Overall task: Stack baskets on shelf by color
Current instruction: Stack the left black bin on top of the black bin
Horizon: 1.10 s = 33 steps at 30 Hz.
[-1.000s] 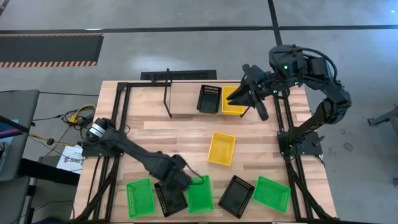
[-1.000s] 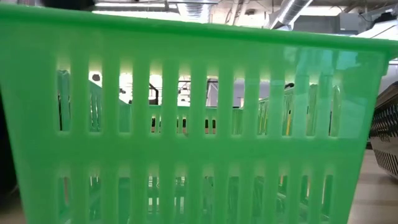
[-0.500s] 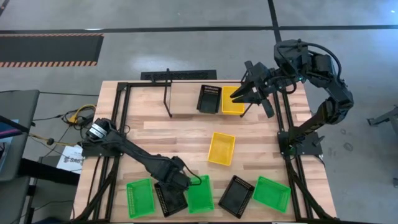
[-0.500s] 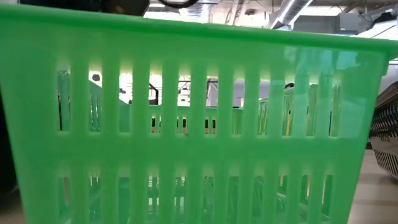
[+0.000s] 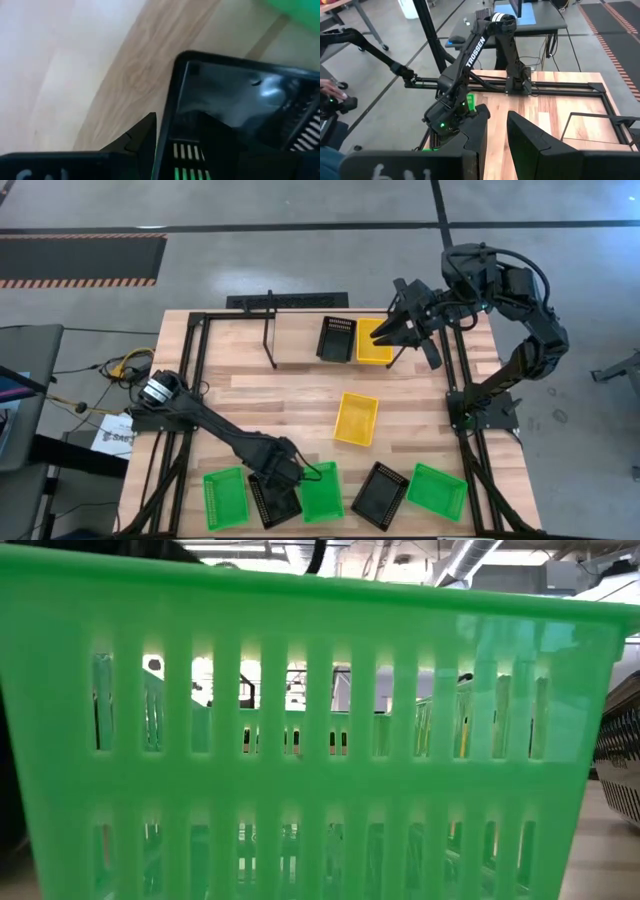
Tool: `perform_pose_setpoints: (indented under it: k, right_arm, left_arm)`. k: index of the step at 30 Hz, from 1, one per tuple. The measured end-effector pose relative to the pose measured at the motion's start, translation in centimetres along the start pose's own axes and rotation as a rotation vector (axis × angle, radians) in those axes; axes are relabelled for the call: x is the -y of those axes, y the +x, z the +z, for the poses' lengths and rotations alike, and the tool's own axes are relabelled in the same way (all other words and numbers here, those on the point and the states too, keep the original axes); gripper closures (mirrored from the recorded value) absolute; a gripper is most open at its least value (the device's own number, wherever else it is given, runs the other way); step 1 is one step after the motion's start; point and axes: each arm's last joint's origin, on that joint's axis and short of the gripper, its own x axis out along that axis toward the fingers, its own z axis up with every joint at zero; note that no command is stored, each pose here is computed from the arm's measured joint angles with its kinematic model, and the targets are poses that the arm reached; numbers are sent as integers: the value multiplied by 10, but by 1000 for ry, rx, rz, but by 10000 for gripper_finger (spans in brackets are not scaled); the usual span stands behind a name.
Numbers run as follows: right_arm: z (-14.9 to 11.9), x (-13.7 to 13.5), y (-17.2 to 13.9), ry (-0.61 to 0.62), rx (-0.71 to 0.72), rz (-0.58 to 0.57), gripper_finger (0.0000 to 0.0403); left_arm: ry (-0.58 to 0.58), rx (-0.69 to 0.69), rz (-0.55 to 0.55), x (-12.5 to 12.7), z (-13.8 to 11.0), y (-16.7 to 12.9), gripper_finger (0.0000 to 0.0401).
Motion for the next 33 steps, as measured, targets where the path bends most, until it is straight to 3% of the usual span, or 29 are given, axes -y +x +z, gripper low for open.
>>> perform_pose_setpoints:
  k: [5,10,16,19,24,26,29,33]
  right_arm:
    - [0,0,0,0,0,0,305]
    - [0,0,0,4,0,-1,305]
    - [0,0,0,40,1,-1,305]
    - [0,0,0,45,-2,-2,305]
    - [-4,0,0,59,-36,-3,305]
    - [-5,0,1,66,-54,-11,305]
    - [-8,-1,1,73,-79,-7,305]
    - [-12,-3,13,74,-113,19,305]
  left_arm:
    - [-8,-43,8,-8,2,10,292]
    - [-6,-8,24,-18,18,8,388]
    - [60,22,20,-23,38,-8,400]
    - [75,40,92,-28,42,-35,401]
    - [34,200,217,-39,38,-110,401]
    - [-18,309,262,-45,34,-142,401]
    - [-67,550,232,-55,29,-185,401]
    - [-148,787,281,-77,21,-220,401]
